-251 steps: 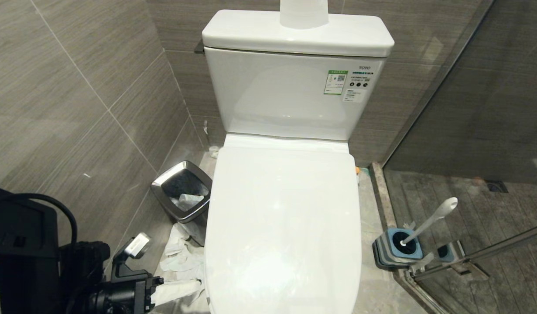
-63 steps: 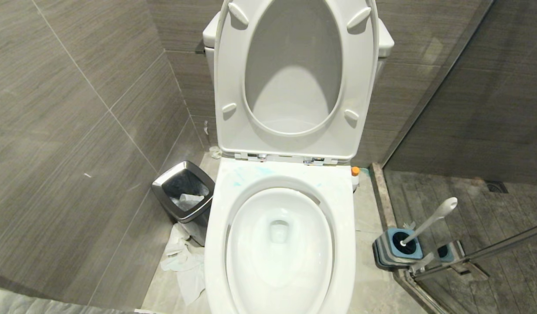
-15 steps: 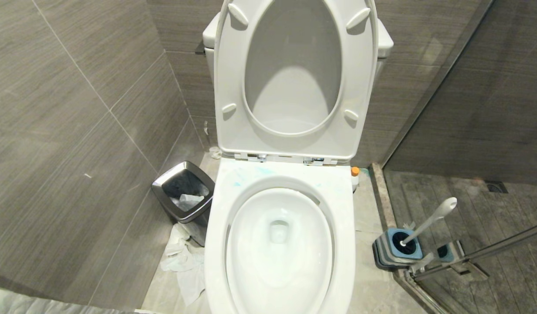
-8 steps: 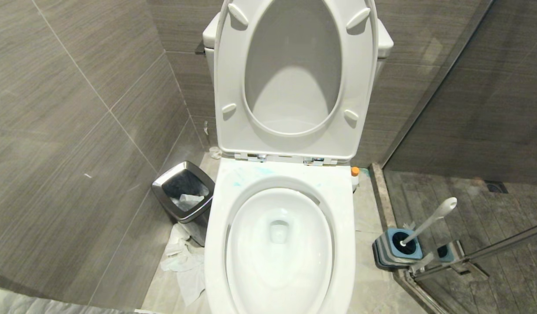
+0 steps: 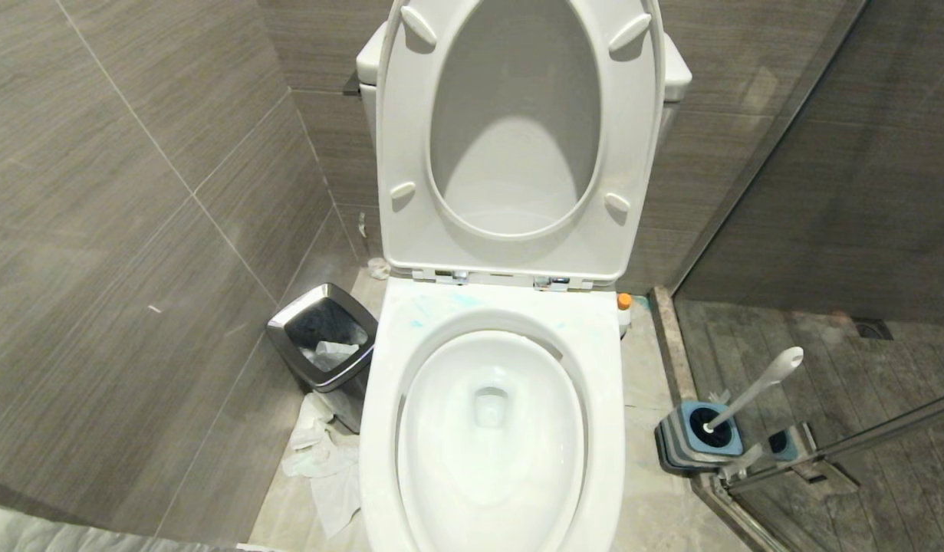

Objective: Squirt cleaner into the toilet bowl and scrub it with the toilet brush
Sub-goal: Pour in the cleaning agent

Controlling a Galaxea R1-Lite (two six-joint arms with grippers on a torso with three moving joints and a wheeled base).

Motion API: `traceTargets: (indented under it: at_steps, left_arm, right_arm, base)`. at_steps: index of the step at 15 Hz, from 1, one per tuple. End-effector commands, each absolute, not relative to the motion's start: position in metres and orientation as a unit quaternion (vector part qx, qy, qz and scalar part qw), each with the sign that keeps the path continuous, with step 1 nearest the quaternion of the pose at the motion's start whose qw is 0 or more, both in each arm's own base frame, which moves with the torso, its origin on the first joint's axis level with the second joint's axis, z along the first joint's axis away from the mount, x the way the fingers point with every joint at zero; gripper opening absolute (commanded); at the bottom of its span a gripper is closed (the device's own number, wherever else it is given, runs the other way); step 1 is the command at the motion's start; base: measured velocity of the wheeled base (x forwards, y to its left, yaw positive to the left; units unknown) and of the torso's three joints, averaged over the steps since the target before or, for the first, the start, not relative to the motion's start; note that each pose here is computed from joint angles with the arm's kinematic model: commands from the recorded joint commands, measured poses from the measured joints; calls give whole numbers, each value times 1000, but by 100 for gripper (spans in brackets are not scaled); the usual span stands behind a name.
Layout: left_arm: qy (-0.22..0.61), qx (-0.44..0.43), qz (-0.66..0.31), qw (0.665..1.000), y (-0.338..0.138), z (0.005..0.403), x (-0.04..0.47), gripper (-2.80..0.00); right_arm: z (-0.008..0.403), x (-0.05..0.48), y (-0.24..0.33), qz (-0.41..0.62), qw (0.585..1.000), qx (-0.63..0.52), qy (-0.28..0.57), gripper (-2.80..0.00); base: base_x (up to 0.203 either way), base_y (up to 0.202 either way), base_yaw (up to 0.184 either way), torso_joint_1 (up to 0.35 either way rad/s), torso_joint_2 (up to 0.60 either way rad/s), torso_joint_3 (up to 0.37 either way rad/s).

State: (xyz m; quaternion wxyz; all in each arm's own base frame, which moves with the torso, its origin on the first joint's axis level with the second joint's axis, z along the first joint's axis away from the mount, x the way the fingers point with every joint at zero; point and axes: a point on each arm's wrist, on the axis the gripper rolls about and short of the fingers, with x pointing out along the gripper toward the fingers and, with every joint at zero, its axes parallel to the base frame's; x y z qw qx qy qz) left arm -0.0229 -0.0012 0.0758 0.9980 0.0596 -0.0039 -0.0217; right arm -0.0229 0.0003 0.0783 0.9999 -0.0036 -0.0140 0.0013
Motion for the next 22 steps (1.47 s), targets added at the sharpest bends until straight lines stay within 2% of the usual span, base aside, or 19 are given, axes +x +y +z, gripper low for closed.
traceTargets:
  at_steps: [1,15,22]
  left_arm:
    - [0,60,-22,998,-1,74,-22,-280]
    - [1,60,-22,998,-1,74,-22,-280]
    - [0,58,-22,998,-1,74,-22,-280]
  right_arm:
    - [75,-22,0,2,1000,-4,-8,-280]
    - [75,-22,0,2,1000,-4,-8,-280]
    - [75,-22,0,2,1000,-3,-8,-280]
  base:
    - [0,0,0,0,0,0]
    - [0,0,0,0,0,-3]
    - [0,0,0,4,5,-169]
